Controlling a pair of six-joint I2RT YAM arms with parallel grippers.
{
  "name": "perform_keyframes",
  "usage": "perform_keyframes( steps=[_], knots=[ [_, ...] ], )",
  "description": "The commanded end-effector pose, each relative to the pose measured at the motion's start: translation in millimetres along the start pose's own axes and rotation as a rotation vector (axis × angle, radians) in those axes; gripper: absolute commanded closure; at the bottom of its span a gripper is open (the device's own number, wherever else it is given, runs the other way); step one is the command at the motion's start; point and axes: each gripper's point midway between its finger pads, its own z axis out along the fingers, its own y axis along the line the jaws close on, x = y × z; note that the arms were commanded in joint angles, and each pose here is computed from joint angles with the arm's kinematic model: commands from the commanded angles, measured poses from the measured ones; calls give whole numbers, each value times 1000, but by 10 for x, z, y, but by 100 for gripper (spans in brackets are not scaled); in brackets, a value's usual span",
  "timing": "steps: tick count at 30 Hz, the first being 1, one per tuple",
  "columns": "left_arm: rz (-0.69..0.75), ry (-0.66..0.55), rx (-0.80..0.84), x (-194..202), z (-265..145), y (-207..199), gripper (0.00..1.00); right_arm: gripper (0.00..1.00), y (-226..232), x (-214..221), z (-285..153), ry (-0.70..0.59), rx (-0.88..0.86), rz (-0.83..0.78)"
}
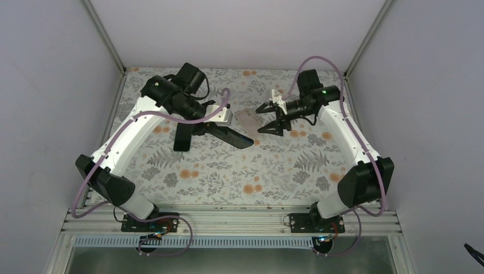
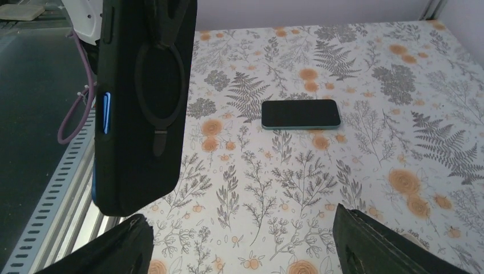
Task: Take the phone out of the phone case
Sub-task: Remove the phone case from the phone.
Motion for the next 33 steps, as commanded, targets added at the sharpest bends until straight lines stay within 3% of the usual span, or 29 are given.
perform_keyframes(
  steps=[1,15,33],
  knots=[
    [24,-62,-11,-149,-69,71,98,20,16,71,47,-30,-27,11],
    [26,-77,-46,-215,-145,224,98,24,274,68,229,-28,-152,1],
    [23,-98,-34,-252,-147,215,98,32,109,-20,209,-20,-87,-22]
  ],
)
